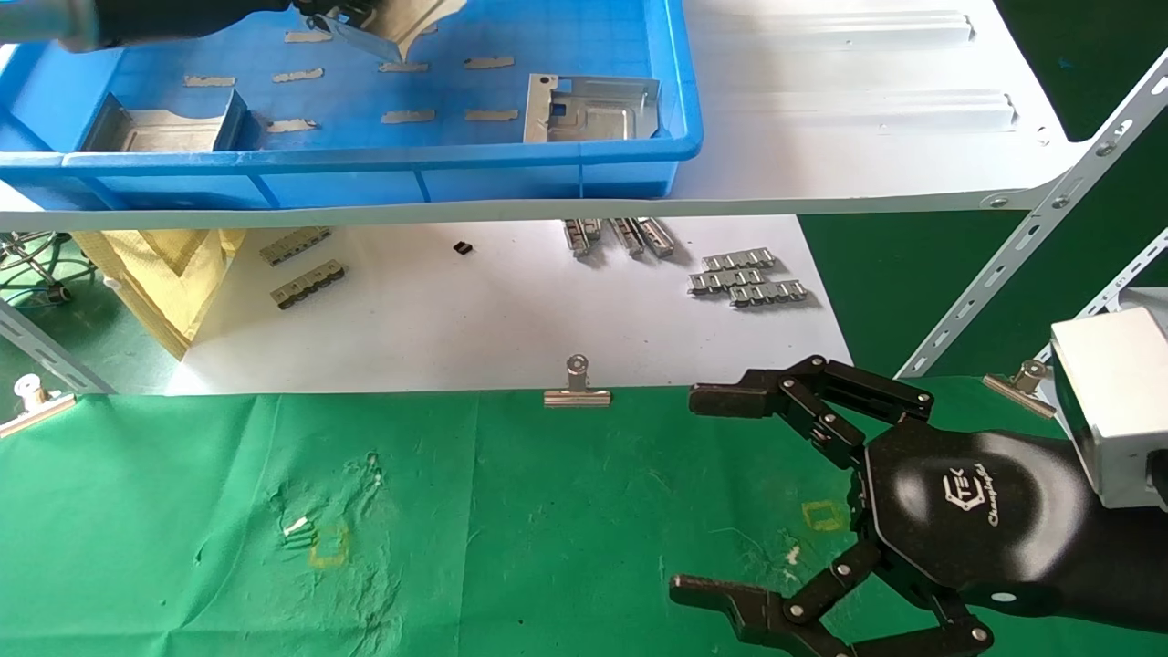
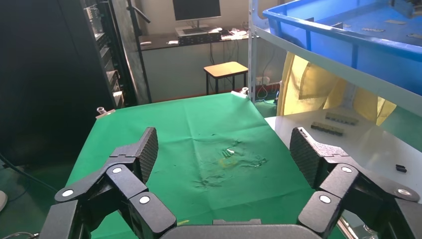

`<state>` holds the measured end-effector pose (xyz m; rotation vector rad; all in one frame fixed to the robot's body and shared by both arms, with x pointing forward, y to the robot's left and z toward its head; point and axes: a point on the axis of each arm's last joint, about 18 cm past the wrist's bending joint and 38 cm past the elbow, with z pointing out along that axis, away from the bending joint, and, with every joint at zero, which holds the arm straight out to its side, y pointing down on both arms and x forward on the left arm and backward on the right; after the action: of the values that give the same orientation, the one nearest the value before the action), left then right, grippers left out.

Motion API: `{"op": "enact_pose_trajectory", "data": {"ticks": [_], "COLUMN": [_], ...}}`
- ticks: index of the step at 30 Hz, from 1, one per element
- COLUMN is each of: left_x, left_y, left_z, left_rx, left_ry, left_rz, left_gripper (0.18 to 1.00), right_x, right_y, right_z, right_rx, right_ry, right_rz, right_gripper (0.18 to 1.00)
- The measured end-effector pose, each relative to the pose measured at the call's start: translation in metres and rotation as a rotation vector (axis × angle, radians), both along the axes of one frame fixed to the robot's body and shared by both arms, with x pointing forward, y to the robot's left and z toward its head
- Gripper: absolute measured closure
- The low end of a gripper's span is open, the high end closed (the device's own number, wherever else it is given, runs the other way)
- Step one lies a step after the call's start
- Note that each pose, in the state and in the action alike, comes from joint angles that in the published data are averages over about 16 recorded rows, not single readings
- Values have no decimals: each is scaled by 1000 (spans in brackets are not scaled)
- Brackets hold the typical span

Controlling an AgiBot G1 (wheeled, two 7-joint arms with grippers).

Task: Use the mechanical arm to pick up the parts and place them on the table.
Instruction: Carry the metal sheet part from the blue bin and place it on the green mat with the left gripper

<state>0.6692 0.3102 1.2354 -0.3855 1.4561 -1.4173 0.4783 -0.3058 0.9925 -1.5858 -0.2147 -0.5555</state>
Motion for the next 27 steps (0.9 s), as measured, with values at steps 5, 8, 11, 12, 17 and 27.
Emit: {"op": "enact_pose_trajectory", "data": {"ticks": [5, 8, 11, 12, 17, 27], "left_x": [-31, -51, -68, -73, -94, -121], "left_y": [2, 2, 2, 3, 7, 23], "left_z": [-6, -13, -21, -24, -44, -121], "left_rx": [81, 139, 199, 220, 324, 525], "left_ry": [-26, -47, -78, -90, -154, -163], "left_rz": [-149, -240, -316, -338, -416, -482], "left_gripper": [911, 911, 911, 911, 911, 912], "right_x": [0, 0, 0, 0, 0, 0], "right_y": [0, 0, 0, 0, 0, 0], "right_z": [0, 0, 0, 0, 0, 0], "right_rx": [0, 0, 0, 0, 0, 0], "right_ry": [0, 0, 0, 0, 0, 0], "right_rz": [0, 0, 0, 0, 0, 0], "right_gripper": [199, 186, 183, 182, 178, 178]}}
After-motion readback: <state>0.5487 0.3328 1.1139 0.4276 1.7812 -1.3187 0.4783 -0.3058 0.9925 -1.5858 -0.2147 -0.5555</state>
